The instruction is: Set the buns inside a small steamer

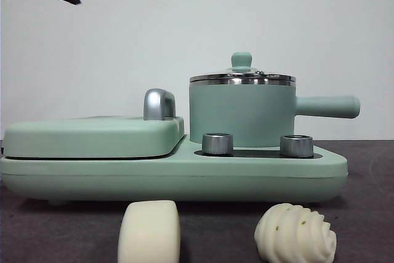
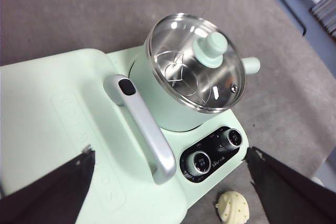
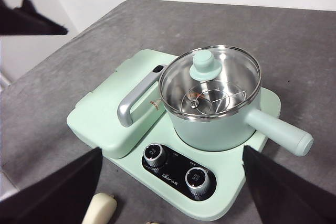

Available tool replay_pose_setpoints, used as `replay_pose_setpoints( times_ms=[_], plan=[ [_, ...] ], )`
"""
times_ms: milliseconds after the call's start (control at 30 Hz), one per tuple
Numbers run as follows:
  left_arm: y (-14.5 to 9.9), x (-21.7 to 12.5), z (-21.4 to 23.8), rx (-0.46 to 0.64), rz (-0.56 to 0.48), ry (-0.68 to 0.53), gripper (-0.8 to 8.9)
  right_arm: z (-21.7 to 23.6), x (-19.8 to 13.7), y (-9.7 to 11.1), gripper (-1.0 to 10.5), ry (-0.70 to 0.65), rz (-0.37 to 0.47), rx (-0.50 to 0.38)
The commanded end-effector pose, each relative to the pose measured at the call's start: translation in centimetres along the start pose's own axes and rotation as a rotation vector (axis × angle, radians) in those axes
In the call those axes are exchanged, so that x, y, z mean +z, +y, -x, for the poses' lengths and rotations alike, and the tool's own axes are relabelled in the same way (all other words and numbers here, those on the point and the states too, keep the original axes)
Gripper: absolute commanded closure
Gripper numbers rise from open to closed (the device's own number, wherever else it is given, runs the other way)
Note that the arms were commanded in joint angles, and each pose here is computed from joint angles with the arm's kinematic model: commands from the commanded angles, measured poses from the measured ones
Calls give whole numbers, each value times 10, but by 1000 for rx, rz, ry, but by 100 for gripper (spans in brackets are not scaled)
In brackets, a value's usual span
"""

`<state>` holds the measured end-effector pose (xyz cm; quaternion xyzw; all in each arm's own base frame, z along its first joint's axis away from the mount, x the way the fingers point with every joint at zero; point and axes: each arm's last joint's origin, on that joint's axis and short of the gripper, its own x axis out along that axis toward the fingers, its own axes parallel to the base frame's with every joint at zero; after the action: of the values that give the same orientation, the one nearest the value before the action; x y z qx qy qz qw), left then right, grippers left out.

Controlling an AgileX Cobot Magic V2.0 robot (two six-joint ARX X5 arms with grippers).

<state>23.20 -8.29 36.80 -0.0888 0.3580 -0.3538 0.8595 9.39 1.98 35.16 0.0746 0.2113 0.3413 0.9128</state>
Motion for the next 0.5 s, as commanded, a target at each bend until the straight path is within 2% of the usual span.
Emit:
replay_pose_setpoints(
  times_ms=[33,267,500],
  plan=[
    [-3,28,-15,-28,-41,30,345,2,5,2,521,-15,21,4],
    [-10,72,-60,-58,-75,151,348,2,5,2,521,-15,20,4],
    [-27,102,-106,20,-160,305,348,2,5,2,521,-15,20,4]
  ],
)
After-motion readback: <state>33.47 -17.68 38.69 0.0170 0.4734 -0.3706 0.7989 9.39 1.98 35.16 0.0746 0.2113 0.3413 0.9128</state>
